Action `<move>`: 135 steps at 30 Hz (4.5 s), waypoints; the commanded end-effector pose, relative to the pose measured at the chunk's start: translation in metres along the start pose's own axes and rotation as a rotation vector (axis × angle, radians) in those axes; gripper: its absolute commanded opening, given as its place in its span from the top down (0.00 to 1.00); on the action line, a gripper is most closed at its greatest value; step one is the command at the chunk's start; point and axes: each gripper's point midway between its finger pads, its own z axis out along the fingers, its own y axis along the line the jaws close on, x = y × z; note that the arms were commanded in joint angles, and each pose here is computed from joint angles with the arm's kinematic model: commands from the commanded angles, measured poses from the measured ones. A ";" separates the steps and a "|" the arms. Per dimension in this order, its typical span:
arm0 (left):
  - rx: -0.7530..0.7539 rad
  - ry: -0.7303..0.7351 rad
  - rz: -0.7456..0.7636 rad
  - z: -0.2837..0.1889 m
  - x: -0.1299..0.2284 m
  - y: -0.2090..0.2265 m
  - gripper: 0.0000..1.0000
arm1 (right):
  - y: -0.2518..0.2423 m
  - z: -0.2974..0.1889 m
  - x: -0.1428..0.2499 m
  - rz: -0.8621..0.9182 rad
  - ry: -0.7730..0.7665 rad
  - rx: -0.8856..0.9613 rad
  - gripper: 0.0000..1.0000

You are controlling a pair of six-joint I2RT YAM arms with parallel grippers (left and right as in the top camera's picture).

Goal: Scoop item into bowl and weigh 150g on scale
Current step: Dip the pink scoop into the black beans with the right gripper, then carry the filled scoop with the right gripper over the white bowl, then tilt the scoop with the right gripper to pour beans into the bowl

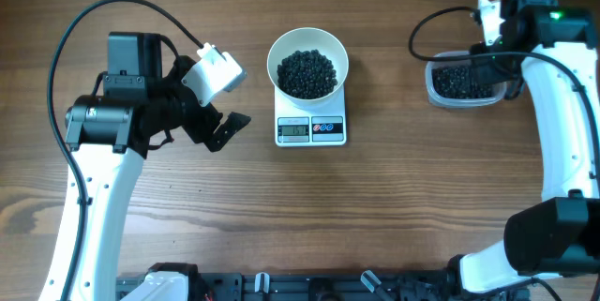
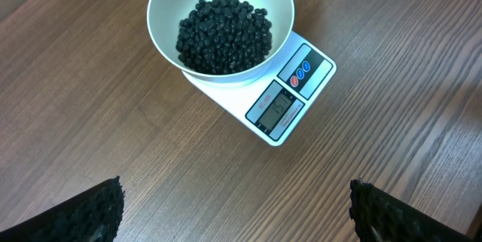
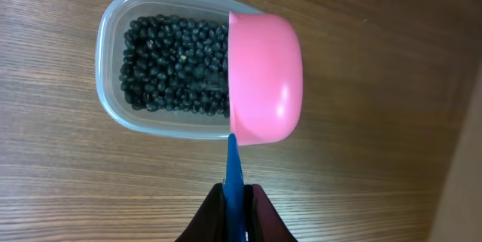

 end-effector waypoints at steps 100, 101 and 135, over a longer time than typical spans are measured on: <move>0.009 0.003 -0.010 0.003 0.002 -0.001 0.00 | 0.307 -0.022 -0.102 -0.387 -0.169 -0.705 0.96; 0.009 0.003 -0.010 0.003 0.002 -0.001 0.00 | 0.307 -0.022 -0.101 -0.387 -0.168 -0.705 0.96; 0.009 0.003 -0.010 0.003 0.002 -0.001 0.00 | 0.270 -0.068 -0.116 -0.202 -0.232 -1.035 0.96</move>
